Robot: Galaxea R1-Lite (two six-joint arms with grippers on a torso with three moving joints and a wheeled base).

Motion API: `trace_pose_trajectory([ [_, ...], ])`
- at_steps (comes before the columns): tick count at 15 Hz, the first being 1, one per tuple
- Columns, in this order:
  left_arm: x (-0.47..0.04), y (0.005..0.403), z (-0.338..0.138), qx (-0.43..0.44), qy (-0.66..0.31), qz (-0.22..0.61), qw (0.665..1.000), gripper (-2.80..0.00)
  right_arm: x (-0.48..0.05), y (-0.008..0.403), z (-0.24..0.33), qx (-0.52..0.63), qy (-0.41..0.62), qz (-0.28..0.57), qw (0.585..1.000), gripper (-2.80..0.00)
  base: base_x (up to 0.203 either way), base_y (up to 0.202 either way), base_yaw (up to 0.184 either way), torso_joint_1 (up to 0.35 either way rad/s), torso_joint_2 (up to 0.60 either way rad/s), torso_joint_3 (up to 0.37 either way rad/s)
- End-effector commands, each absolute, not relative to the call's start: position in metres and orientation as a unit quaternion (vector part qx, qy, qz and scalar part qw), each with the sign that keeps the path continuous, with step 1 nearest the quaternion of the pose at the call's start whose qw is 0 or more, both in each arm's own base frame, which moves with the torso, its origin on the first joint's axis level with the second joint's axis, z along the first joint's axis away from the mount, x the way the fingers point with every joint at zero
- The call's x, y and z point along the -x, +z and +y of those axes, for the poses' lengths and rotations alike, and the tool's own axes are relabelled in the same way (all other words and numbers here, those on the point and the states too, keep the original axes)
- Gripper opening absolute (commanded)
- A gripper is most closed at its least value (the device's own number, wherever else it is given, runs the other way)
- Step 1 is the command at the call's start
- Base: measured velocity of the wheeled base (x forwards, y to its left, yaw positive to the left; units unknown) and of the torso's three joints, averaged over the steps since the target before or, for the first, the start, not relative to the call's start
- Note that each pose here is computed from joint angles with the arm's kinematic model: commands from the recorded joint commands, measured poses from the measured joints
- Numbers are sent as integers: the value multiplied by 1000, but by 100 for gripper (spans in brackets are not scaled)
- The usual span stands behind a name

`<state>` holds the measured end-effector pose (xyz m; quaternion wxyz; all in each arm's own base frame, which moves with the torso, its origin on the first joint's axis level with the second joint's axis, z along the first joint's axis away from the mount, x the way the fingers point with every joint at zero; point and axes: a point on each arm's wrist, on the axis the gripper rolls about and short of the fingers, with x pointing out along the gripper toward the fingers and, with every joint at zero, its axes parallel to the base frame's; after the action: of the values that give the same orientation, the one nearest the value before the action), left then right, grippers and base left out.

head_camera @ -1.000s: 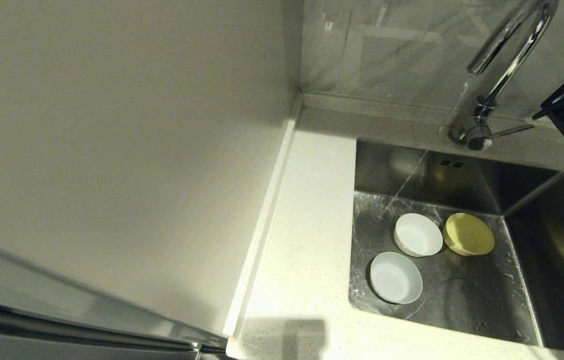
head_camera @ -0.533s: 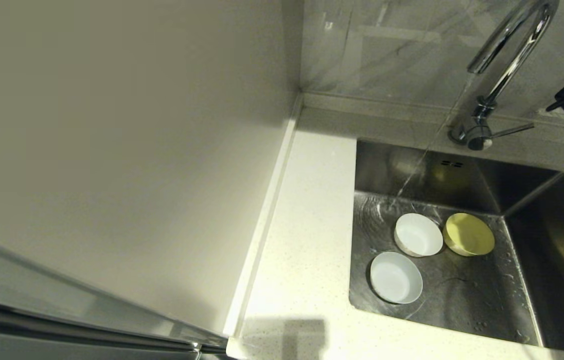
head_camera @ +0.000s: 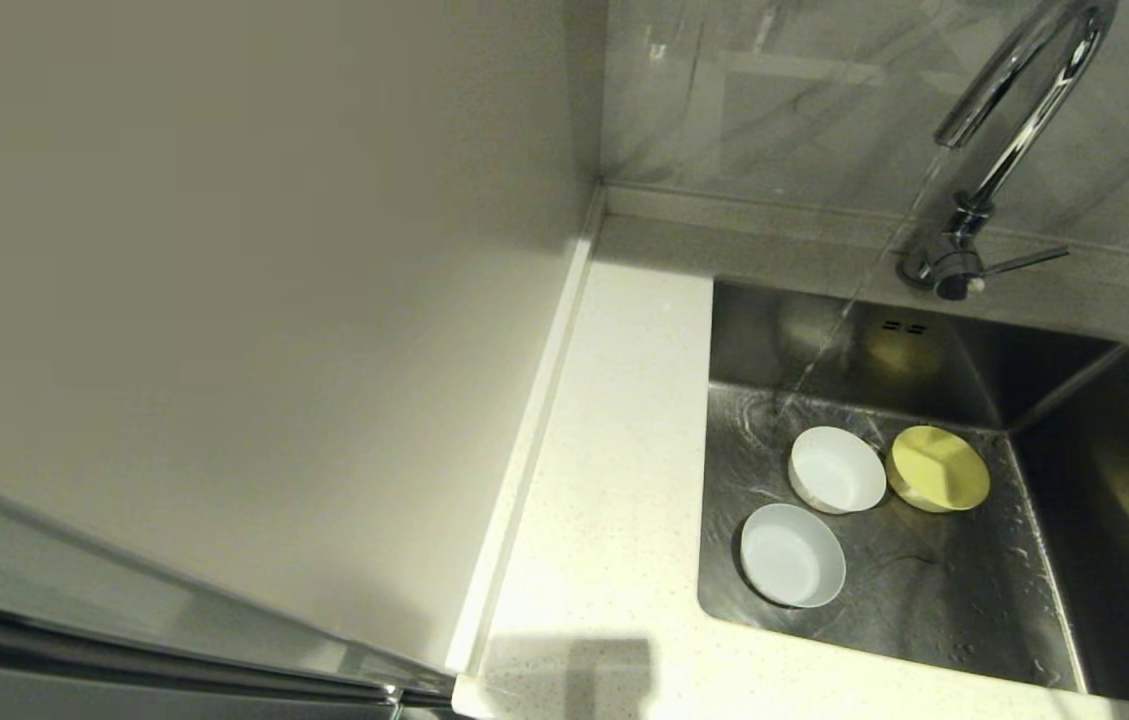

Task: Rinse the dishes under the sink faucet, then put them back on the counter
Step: Turn off the faucet

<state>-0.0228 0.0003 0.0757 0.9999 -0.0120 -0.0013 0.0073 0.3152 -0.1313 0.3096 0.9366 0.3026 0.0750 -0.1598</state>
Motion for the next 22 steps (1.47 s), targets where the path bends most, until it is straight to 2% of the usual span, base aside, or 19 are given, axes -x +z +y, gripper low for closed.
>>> trace_pose_trajectory([
  [1, 23, 76, 0, 12, 8, -3, 1000, -280, -310, 303, -131, -299, -163, 87, 936, -280, 0, 0, 0, 0, 0, 0],
  [9, 23, 76, 0, 12, 8, -3, 1000, -280, -325, 287, -90, -271, -111, 133, 947, -280, 0, 0, 0, 0, 0, 0],
  [22, 23, 76, 0, 12, 8, -3, 1000, -280, -371, 288, -95, -262, -120, 81, 954, -280, 0, 0, 0, 0, 0, 0],
])
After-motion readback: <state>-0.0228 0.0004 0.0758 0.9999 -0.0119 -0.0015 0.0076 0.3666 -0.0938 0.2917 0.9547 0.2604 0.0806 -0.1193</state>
